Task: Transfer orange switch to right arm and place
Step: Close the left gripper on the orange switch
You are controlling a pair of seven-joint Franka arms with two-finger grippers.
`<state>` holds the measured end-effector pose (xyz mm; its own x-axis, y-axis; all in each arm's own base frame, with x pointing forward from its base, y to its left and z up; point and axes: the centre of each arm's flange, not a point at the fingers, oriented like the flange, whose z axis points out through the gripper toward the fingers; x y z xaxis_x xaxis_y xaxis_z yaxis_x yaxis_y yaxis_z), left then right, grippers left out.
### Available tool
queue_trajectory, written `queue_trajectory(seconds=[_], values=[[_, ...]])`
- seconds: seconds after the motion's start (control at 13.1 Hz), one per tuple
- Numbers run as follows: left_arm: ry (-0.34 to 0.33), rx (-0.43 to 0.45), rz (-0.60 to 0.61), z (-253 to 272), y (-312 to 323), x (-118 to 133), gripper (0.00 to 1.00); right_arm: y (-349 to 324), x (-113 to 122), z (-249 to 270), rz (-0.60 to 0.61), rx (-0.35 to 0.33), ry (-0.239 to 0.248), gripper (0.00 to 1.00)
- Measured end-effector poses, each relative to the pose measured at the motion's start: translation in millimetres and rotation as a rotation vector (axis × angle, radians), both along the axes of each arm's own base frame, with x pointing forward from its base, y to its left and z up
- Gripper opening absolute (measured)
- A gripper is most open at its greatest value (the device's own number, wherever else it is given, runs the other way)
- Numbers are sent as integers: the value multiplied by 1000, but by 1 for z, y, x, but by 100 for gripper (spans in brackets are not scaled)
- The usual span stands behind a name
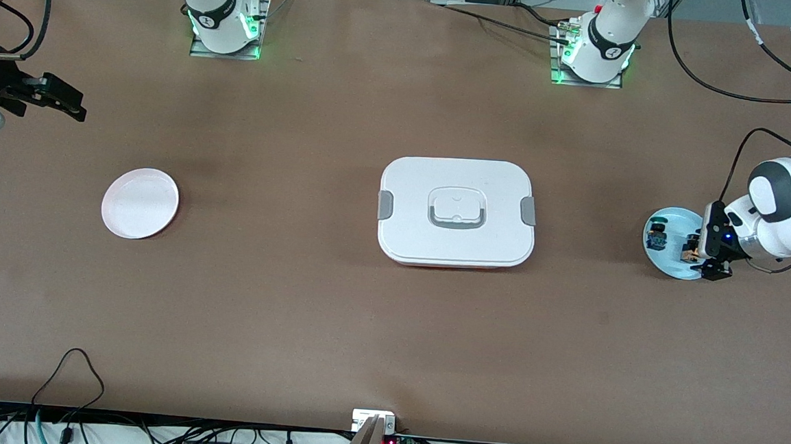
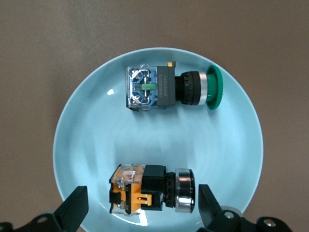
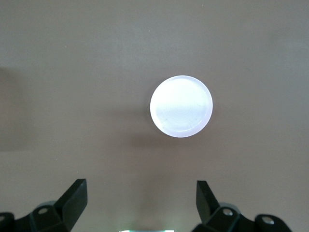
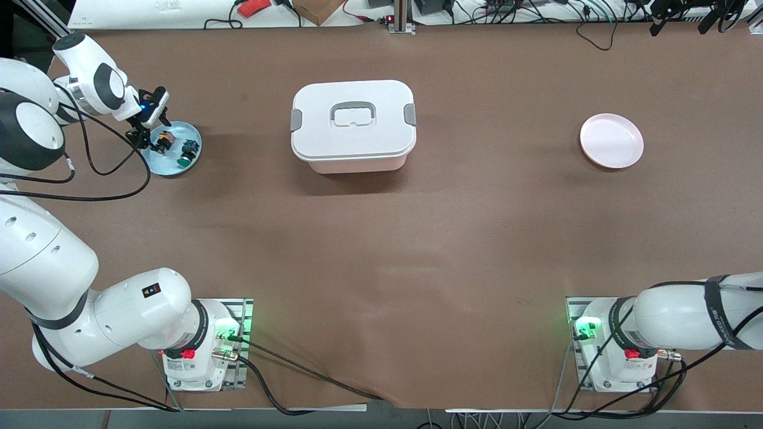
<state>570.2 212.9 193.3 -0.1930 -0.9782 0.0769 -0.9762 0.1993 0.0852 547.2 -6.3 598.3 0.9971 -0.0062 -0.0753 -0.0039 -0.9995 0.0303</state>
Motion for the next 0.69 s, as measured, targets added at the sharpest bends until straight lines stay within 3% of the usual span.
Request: queue_trajectory(seconds=[0.46, 0.69], values=[[-14, -42, 32, -7, 6, -2, 100, 0, 0, 0, 0, 0, 0, 100], [-29, -55, -13, -4, 4, 1, 100, 0, 0, 0, 0, 0, -1, 100]])
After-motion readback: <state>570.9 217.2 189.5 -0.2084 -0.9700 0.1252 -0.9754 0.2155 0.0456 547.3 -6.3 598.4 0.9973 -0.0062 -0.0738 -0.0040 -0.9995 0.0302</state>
